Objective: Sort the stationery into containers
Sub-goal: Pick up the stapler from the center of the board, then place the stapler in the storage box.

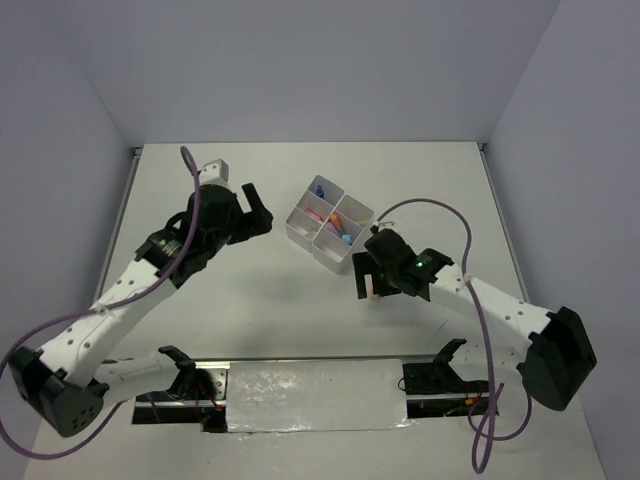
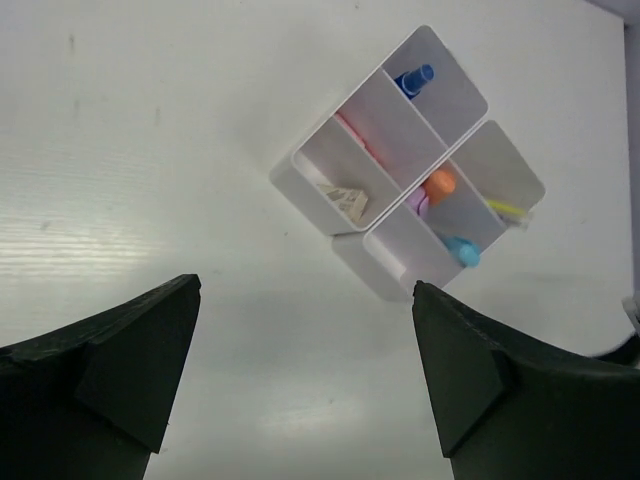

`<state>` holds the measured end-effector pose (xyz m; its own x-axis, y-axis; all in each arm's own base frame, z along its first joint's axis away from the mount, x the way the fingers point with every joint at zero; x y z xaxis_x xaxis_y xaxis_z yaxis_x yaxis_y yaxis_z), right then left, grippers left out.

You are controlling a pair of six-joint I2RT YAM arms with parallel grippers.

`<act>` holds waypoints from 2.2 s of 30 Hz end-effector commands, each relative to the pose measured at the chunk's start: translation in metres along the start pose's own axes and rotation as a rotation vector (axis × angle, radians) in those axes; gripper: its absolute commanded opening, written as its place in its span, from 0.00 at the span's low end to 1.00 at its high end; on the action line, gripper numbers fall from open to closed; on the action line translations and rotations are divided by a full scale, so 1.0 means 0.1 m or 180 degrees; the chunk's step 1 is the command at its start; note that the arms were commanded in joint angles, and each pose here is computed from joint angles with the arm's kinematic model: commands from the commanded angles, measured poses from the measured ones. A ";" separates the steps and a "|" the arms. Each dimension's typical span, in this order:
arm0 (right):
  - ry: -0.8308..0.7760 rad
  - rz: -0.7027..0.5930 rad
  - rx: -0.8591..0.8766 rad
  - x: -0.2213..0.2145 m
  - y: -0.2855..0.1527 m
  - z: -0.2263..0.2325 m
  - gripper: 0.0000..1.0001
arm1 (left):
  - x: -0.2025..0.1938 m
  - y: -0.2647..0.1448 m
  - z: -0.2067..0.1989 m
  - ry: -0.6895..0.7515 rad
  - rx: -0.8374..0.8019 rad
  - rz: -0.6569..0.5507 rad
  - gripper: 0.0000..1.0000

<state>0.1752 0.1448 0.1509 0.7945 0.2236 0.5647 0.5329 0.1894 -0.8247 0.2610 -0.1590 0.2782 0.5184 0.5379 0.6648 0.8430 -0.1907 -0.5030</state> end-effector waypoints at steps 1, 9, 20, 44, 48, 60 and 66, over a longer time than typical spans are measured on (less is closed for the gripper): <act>0.0199 -0.0123 -0.0079 0.09 0.24 0.04 0.97 | 0.02 -0.40 0.29 0.0664 0.0130 0.0118 0.99; 0.0115 0.0155 -0.0205 -0.03 0.67 0.03 0.88 | -0.19 -0.63 0.58 0.1064 -0.0001 0.0338 0.99; 0.0184 0.0407 -0.0363 -0.25 0.91 -0.09 0.51 | -0.31 -0.58 0.64 0.1108 -0.0063 0.0448 0.99; -0.0203 -0.2098 0.1266 0.14 -0.63 0.48 0.00 | -0.98 -0.67 -1.09 0.0167 -0.1864 0.1226 0.96; -0.0298 -0.2296 0.1428 0.14 -0.81 0.54 0.00 | -1.10 -0.68 -1.19 0.0232 -0.1895 0.1336 0.93; -0.0484 -0.2562 0.1602 0.20 -1.05 0.69 0.00 | -1.28 -0.50 -1.24 0.0242 -0.1777 0.1453 0.74; -0.0480 -0.2473 0.1366 0.25 -1.02 0.72 0.00 | -1.30 -0.47 -1.22 0.0248 -0.1761 0.1451 0.27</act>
<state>0.1124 0.1972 0.2156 0.2538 0.0964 0.9624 0.6717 0.6984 -0.2471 0.1657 -0.3142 0.2641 0.8503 0.2077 0.4837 0.4503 -0.7628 -0.4641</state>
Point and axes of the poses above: each gripper's point midway between its finger pads, its own y axis out along the fingers, its own z axis along the line the jaws close on, x = y × z, the point moved 6 cm from there along -y, back along the fingers, and after that the axes turned 8 degrees about -y, right-handed, at the moved point
